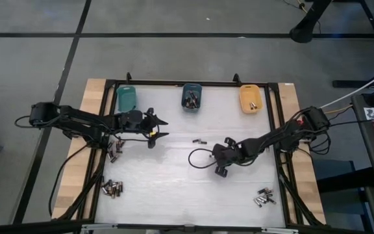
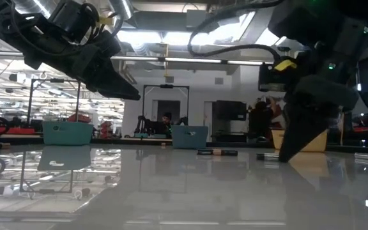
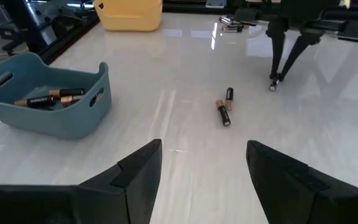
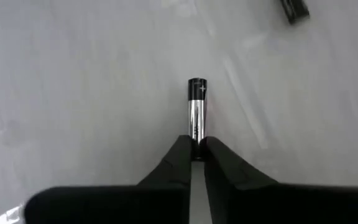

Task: Sort batteries
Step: Put the silver battery into the yellow bin, then put the brown battery into the green bin

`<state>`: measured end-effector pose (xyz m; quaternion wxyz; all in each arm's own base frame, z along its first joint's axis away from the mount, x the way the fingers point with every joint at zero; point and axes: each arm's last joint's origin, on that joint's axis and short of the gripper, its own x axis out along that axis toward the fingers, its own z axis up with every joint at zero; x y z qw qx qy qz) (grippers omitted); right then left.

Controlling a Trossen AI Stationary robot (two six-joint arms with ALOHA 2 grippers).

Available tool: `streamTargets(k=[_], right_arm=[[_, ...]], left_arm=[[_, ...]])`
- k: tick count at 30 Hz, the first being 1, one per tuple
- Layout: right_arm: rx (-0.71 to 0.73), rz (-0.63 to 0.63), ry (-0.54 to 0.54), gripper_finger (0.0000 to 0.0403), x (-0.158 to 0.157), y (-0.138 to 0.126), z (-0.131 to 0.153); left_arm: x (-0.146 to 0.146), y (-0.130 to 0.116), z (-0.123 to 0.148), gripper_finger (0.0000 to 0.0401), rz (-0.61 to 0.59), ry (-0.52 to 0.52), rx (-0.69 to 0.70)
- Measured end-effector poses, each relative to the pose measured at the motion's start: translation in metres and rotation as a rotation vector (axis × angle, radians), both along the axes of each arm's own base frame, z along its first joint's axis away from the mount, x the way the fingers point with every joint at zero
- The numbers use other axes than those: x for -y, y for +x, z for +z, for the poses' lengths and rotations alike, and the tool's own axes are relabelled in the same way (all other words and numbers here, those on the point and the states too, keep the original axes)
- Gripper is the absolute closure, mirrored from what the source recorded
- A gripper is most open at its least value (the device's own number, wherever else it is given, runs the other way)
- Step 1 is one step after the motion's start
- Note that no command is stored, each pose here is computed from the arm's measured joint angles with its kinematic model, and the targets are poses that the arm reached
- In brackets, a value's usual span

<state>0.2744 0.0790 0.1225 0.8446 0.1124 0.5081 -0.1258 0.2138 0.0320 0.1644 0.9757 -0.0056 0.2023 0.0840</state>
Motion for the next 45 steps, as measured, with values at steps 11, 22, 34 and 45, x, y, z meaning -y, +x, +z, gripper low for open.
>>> streamTargets(k=[11,22,34,45], right_arm=[[0.088,0.044,-0.142,0.0389,0.038,-0.003,0.065],[0.063,-0.61,-0.247,0.0389,0.151,-0.068,0.116],[-0.193,-0.9,-0.087,0.0381,0.244,-0.1,0.072],[-0.243,-0.94,-0.069,0.0291,0.262,-0.106,0.064]], left_arm=[[-0.001,0.007,0.011,0.0177,-0.011,0.059,0.142],[-0.039,-0.002,0.011,0.0177,0.134,0.104,0.131],[-0.056,-0.013,-0.002,0.0178,0.082,0.026,0.008],[-0.057,-0.014,-0.004,0.0177,0.07,0.05,-0.018]])
